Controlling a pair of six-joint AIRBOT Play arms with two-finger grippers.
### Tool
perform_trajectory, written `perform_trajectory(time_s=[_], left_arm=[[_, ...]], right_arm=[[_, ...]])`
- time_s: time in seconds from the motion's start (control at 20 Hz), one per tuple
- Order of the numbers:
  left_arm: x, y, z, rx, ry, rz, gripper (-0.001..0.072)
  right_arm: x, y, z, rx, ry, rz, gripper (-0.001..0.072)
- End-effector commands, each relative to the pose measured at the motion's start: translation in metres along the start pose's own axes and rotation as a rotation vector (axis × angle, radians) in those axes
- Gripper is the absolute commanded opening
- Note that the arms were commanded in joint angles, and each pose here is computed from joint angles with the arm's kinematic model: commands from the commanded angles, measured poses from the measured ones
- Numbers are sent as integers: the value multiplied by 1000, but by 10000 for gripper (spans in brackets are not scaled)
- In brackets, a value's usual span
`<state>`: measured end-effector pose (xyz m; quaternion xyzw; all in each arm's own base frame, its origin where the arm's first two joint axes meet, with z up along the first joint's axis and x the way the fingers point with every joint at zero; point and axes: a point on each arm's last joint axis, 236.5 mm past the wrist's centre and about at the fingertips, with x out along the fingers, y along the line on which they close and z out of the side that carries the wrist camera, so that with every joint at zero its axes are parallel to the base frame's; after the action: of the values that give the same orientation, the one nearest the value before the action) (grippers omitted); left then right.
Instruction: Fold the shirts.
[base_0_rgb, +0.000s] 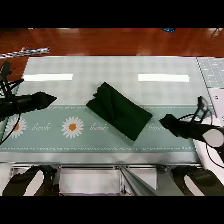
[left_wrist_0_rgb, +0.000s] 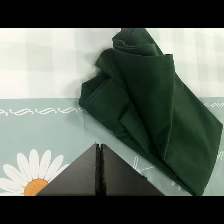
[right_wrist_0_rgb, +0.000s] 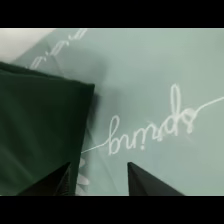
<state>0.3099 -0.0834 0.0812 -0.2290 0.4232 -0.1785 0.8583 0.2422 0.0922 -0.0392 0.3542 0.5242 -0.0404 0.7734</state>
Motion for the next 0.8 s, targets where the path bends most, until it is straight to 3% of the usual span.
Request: perform_trajectory(time_s=[0.0,0.25,0.45,0.5,0.6,0.75], left_arm=[[0,0,0,0,-1,1,20],[0,0,0,0,1,0,20],[0,0,-1,-3,3,-1,20],[0,0,-1,-4,3,-1,20],[0,0,-1,-3,3,-1,20],[0,0,-1,-3,3,-1,20]], right_arm=[[42,12,-14,138,62,121,415],[83,37,-50,196,245,218,415],[103,66,-57,129,304,253,395],[108,78,-55,100,309,266,320],[110,116,-46,-22,311,332,27],[89,189,-18,-177,280,466,24]])
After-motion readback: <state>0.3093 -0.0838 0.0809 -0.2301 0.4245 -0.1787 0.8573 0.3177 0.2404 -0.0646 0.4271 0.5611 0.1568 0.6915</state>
